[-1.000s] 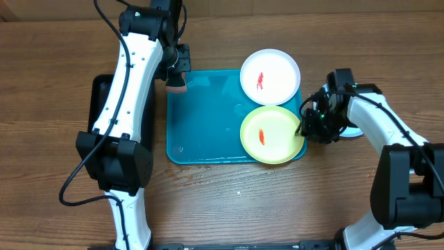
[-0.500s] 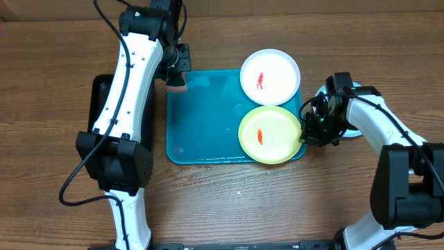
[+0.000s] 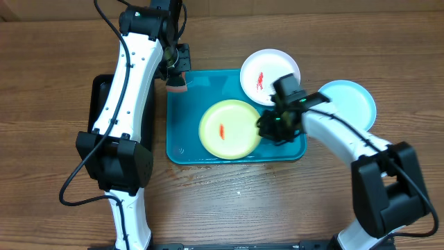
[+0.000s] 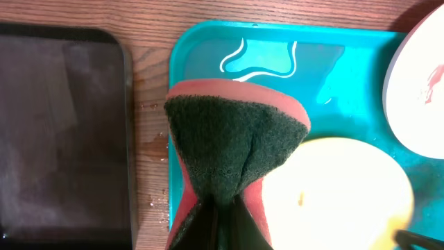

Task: Clean dirty plates on tray and stack at the side
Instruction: 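Move the right gripper to the yellow plate and grip its rim, then lower the sponge onto the yellow plate with the left gripper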

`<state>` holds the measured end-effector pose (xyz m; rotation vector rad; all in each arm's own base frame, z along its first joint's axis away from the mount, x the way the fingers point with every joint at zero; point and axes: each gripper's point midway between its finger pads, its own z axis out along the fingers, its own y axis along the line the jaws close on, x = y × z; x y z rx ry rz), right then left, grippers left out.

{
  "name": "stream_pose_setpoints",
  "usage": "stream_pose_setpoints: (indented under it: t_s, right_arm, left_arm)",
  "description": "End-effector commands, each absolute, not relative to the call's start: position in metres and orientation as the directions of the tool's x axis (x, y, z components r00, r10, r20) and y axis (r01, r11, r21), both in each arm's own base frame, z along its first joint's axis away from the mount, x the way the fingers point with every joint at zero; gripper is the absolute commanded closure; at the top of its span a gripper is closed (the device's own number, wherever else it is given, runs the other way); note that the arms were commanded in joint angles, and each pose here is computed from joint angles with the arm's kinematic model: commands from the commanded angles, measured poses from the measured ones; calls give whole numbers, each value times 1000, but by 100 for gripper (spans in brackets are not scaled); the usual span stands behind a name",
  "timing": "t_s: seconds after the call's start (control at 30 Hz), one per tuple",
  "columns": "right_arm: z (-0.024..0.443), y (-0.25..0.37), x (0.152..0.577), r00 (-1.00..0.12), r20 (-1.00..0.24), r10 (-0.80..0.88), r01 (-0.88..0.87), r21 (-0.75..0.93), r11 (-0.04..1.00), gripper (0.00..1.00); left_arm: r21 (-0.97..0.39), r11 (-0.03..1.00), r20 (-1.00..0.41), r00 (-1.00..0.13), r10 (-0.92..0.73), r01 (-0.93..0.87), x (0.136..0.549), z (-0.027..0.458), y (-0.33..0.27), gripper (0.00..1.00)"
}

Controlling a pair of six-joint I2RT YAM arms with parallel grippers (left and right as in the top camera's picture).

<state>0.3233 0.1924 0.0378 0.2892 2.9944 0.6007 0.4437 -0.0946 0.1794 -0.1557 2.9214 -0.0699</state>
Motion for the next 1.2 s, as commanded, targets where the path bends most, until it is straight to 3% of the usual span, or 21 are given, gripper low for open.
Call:
stream_pose_setpoints:
  t_s: [0.0, 0.33, 0.43, 0.63, 0.93, 1.03, 1.17]
  right_arm:
    - [40, 209, 329, -952, -76, 296, 247, 377, 893, 96]
    - [48, 234, 342, -937, -206, 282, 186, 389, 902, 96]
    - [47, 231, 344, -939, -215, 267, 170, 382, 908, 78]
    - [43, 232, 353, -946, -257, 195, 88, 377, 922, 69]
    - [20, 238, 372, -968, -237, 88, 10, 309, 951, 68]
    - [14, 240, 377, -971, -224, 87, 16, 300, 954, 75]
    - [16, 243, 383, -965, -249, 85, 3, 312, 950, 75]
  left_arm:
    - [-72, 993, -223, -969, -109, -95, 444, 184, -98, 96]
    - [-73, 993, -223, -969, -109, -95, 444, 184, -98, 96]
    - [-75, 993, -222, -969, -109, -94, 444, 184, -99, 96]
    - [-77, 992, -222, -968, -117, -102, 444, 184, -99, 96]
    - [-80, 990, -220, -967, -127, -112, 444, 184, -99, 96]
    - [-80, 990, -220, -967, -127, -112, 444, 184, -99, 96]
    - [-77, 991, -213, -969, -127, -113, 443, 182, -99, 96]
